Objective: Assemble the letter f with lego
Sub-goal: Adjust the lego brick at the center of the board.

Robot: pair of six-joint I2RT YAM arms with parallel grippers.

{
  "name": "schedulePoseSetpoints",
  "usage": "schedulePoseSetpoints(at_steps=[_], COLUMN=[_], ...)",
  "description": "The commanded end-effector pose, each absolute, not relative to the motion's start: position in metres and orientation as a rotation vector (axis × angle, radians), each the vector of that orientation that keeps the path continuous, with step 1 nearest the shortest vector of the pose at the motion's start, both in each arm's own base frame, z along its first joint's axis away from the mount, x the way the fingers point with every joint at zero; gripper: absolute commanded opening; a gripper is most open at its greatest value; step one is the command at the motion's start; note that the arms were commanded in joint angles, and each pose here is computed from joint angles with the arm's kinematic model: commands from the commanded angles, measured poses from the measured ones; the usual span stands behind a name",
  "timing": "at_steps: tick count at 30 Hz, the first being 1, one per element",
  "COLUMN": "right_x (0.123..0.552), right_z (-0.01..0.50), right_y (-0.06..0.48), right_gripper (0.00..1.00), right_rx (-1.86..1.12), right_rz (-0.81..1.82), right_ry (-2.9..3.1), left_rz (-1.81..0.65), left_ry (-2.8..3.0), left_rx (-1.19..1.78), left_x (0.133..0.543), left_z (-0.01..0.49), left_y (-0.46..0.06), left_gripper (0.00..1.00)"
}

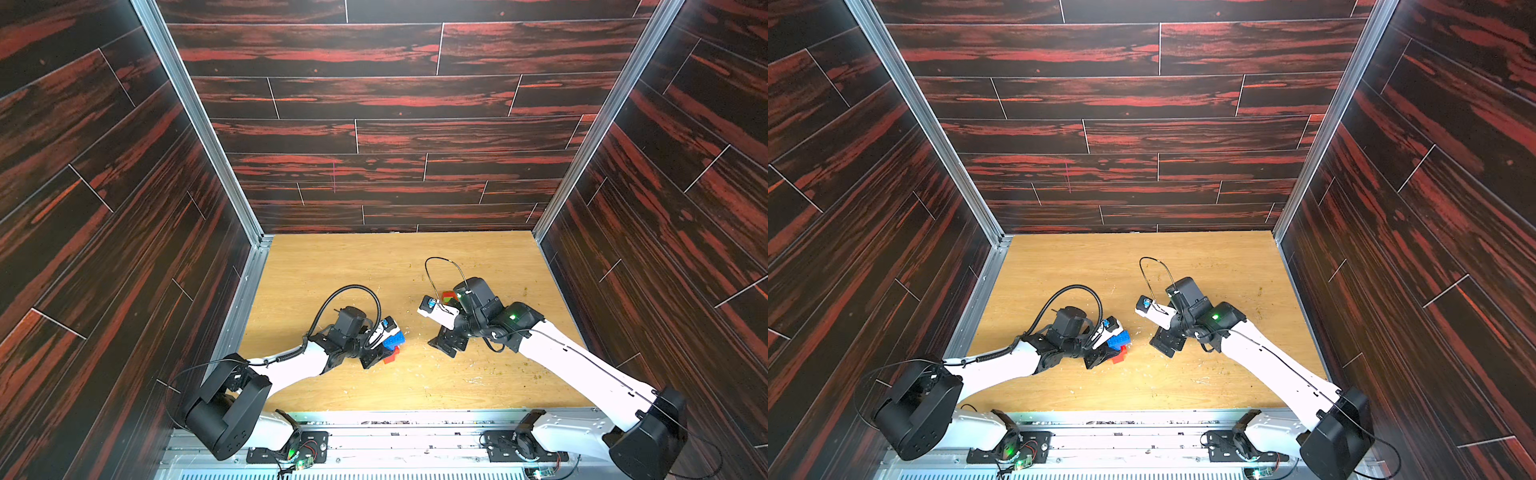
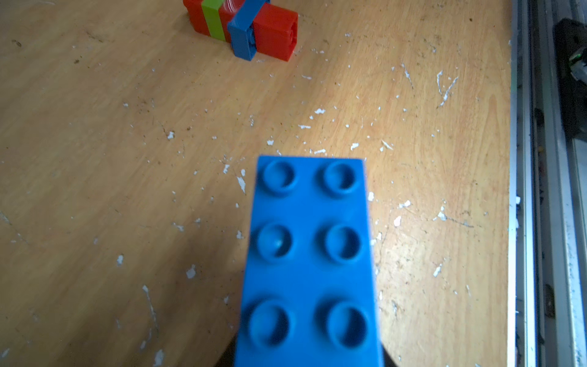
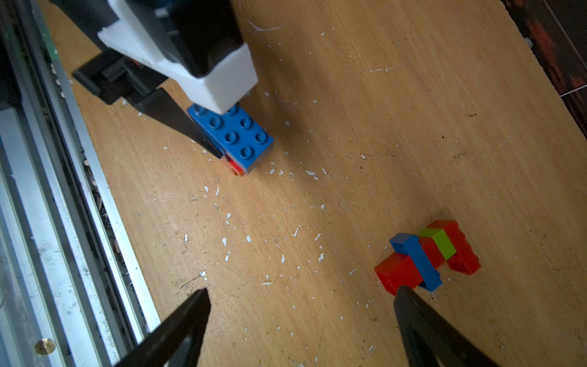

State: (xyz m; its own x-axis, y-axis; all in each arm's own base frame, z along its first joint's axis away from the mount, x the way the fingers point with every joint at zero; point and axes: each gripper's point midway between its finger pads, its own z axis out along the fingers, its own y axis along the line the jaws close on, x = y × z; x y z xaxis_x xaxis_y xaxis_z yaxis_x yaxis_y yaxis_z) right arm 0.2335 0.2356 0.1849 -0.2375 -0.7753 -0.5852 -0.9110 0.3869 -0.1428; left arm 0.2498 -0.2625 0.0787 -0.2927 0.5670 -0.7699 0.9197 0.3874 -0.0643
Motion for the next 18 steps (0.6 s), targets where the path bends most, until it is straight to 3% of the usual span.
schedulePoseSetpoints(at_steps=[1,18], right_x=[0.233,0.229], right_z=[0.189,0.207], right_y=[0.236,0.225], right_gripper=[0.94,0.94], right_rx=[-1.445,-1.377], right_rz=[0.315,0.302], right_ry=[2.067,2.066], left_rz=[-0.704,-0.963], left_ry=[1.941,1.983], left_rx=[1.296,1.210], left_x=[0.258,0.303], left_z=[0.091,0.142], left_y=[-0.275,-0.320], left_gripper=[0.36,0.40])
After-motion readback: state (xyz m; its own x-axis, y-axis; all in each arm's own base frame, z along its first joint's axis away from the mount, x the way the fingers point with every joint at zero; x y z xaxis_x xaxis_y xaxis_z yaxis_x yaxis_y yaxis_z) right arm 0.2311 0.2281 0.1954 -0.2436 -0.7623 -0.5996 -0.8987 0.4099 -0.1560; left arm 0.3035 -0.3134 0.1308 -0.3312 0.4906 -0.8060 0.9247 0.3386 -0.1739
